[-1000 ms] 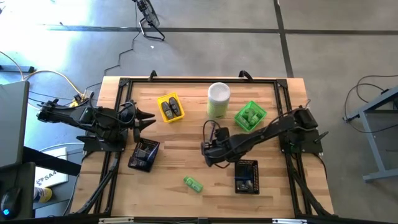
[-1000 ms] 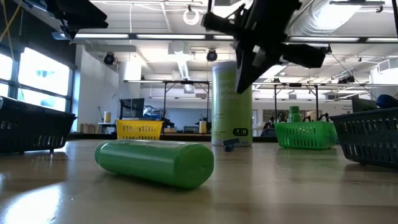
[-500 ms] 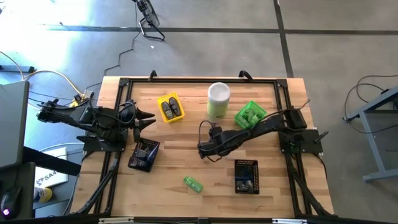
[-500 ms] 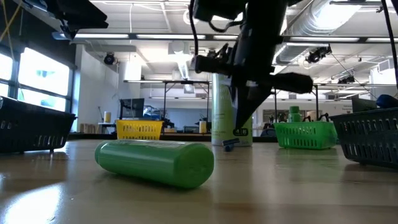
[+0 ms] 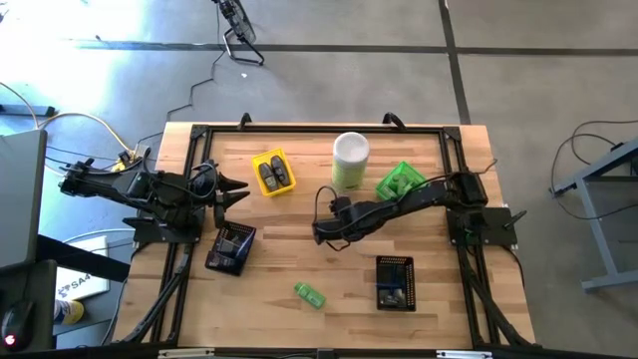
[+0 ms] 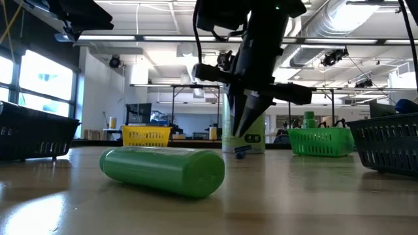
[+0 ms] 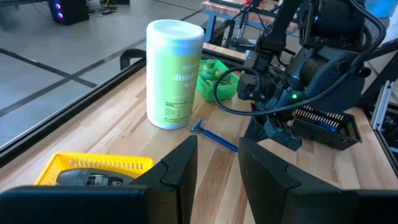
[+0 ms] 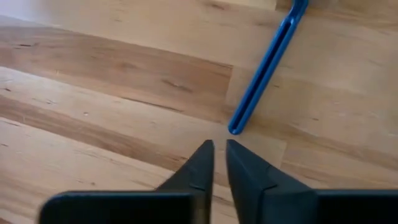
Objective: Pick & Place Travel size toiletries
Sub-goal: Put the blue razor into the right black bin
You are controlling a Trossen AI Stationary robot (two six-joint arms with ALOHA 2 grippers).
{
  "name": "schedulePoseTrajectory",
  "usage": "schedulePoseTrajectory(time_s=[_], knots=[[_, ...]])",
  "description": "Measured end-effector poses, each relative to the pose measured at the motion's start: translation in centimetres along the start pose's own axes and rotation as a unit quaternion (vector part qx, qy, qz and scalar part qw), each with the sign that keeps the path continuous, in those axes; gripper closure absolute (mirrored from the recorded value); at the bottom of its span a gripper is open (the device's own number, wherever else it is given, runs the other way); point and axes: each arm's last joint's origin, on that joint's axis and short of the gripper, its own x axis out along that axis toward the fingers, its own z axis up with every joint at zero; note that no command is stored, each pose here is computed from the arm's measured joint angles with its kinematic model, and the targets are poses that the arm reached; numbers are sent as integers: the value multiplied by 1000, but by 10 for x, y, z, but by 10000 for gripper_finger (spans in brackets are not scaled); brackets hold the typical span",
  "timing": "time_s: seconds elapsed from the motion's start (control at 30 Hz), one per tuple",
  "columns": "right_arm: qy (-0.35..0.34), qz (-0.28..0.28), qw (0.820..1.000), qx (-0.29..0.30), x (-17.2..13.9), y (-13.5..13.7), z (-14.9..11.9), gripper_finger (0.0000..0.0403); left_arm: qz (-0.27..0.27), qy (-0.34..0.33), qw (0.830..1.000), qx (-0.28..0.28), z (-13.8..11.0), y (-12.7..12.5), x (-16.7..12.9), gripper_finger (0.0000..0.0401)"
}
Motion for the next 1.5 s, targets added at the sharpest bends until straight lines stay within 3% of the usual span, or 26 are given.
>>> schedulePoseTrajectory(time_s=[0.33,0.5,0.73,1.23,1.5], knots=[[-23,-1,1000,5,0,0,1,186,0,0,1000,0,0,0,0,288],[-35,-4,999,18,0,-1,2,133,0,0,1000,0,0,0,0,288],[-103,-16,992,64,5,-7,5,139,0,0,1000,0,0,0,0,288],[-105,-40,992,58,51,-6,-7,176,1,2,1000,1,0,0,0,288],[-101,-42,992,62,52,-7,-8,177,2,4,1000,2,-1,0,0,288]])
